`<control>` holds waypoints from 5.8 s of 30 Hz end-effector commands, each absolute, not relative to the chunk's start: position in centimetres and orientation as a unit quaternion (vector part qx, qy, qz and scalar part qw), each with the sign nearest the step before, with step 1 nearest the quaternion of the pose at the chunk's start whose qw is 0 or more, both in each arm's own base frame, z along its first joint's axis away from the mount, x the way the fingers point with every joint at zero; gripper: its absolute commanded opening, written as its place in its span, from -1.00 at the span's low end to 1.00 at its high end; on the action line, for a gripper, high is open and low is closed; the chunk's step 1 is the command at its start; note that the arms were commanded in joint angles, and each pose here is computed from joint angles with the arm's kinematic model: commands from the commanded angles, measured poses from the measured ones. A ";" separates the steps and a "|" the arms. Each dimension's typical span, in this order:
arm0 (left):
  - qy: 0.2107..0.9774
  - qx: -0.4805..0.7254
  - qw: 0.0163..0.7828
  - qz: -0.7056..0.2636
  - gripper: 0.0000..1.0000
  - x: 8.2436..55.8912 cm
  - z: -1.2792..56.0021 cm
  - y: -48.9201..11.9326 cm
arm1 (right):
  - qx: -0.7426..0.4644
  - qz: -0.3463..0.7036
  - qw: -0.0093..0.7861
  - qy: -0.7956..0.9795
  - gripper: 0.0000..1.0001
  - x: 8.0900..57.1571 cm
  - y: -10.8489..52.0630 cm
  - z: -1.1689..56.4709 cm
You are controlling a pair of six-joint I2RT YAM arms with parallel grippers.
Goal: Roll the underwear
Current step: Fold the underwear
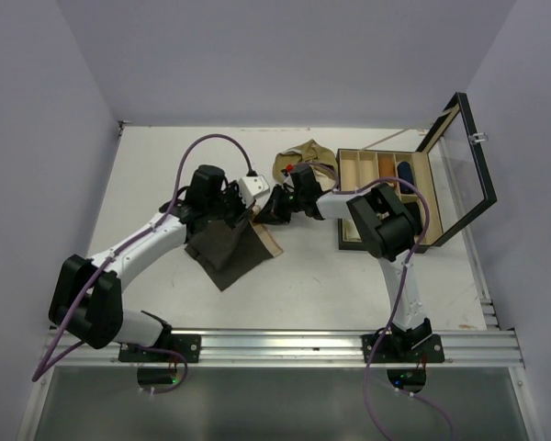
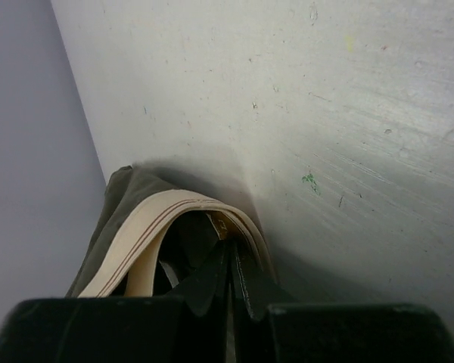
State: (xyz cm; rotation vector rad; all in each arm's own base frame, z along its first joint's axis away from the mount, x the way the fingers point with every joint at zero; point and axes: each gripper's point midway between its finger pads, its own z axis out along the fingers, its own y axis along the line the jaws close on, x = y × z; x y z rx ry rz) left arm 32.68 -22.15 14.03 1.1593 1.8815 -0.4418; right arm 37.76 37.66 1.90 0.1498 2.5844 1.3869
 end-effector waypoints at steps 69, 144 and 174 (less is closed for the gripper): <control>0.763 0.466 0.333 -0.300 -1.00 27.4 5.4 -29.8 | 0.122 0.419 0.054 0.898 -1.00 35.5 35.4 -4.6; 0.802 0.451 0.232 -0.316 -1.00 25.3 -0.6 -29.2 | 0.000 0.428 0.060 0.902 -1.00 31.2 29.4 5.2; 0.746 0.571 0.304 -0.158 -0.50 23.6 10.9 -20.3 | 0.031 0.346 -0.006 0.938 -1.00 27.2 28.2 -2.8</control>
